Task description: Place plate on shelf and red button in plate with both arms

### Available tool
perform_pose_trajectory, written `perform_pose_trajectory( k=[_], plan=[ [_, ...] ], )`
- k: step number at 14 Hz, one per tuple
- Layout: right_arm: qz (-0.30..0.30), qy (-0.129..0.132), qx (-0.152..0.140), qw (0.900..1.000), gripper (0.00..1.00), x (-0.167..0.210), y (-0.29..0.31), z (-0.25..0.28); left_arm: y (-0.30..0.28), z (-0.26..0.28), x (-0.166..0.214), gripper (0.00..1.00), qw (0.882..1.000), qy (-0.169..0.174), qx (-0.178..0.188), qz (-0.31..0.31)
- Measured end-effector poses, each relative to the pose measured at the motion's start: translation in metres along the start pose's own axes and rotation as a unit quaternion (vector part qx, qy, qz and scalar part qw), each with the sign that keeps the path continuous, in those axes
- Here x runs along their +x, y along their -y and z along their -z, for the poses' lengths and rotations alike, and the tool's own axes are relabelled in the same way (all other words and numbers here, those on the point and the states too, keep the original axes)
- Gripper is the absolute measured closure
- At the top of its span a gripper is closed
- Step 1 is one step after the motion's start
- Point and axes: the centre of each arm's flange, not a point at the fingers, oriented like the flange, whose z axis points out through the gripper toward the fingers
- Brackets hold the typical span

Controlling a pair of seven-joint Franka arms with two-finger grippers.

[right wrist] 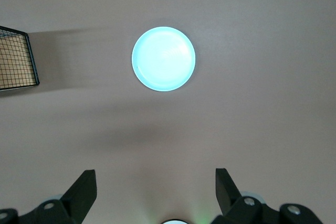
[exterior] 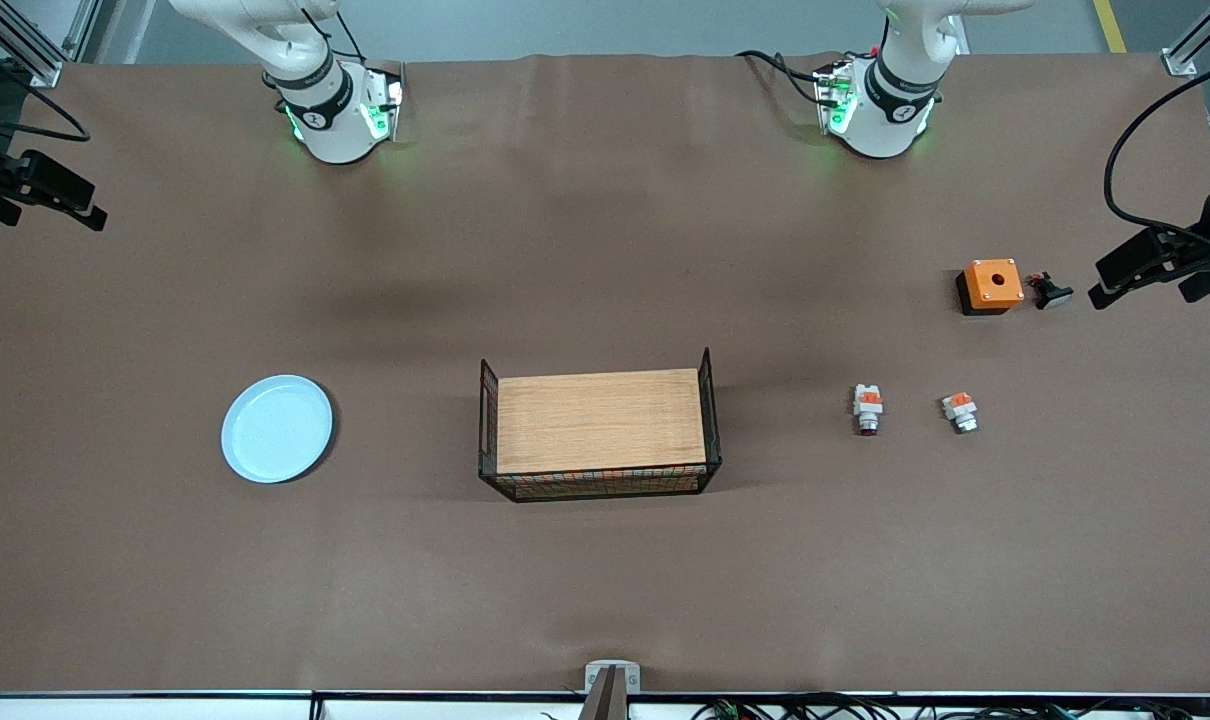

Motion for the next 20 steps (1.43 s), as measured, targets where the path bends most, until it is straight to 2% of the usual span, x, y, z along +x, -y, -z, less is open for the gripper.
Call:
perform_pose_trajectory(
  k=[9,12,16,20],
  plan=[
    [0.000,-0.021,-0.007,1.000,0.00,0.005,-0.002,0.003,0.003,-0.004,-0.001,0.00,1.000,0.011,0.001,0.002],
    [0.000,-0.021,-0.007,1.000,0.00,0.005,-0.002,0.002,0.013,-0.016,-0.003,0.00,0.999,0.033,0.003,0.011],
    [-0.007,-0.020,-0.007,1.000,0.00,0.005,-0.010,0.002,0.010,-0.061,0.000,0.00,0.997,0.073,-0.003,0.012],
    [-0.010,-0.022,-0.007,1.000,0.00,0.004,-0.012,0.009,-0.002,-0.130,0.009,0.00,0.996,0.085,-0.004,0.005]
  ],
)
